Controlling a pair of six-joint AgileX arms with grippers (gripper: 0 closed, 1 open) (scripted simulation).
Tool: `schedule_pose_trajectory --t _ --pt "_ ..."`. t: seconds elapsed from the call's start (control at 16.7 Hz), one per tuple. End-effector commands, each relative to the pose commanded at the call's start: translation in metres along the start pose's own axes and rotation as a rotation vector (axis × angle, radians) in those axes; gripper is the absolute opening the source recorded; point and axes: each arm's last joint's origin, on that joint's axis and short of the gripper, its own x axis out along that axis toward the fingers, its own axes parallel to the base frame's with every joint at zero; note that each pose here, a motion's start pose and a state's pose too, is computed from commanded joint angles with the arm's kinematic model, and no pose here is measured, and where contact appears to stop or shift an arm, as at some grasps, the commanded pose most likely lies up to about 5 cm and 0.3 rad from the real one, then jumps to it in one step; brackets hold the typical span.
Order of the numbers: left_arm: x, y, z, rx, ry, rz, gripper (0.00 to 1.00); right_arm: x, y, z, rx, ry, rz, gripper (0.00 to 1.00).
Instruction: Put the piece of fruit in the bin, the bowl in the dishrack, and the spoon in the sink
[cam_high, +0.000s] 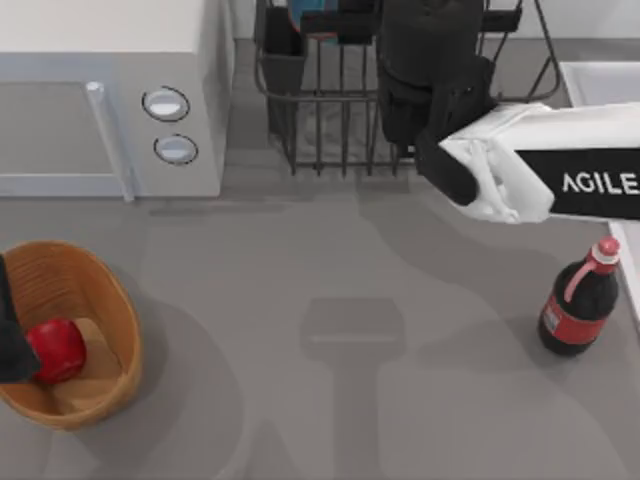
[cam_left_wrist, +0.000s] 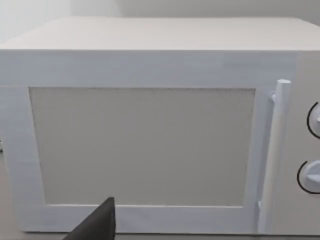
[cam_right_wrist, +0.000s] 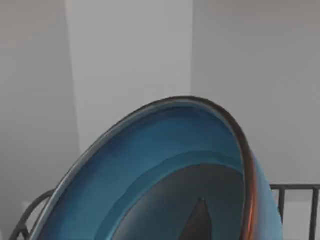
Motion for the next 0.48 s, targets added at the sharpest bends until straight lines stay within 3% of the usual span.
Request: schedule_pose_trajectory --t 0.18,0.48 --pt "0.0 0.0 0.0 0.0 0.0 0.0 1.0 0.0 0.0 0.0 0.0 0.0 0.0 0.98" --pt "0.0 0.0 0.0 0.0 0.0 0.0 1.0 0.0 0.0 0.0 0.0 0.0 0.0 1.0"
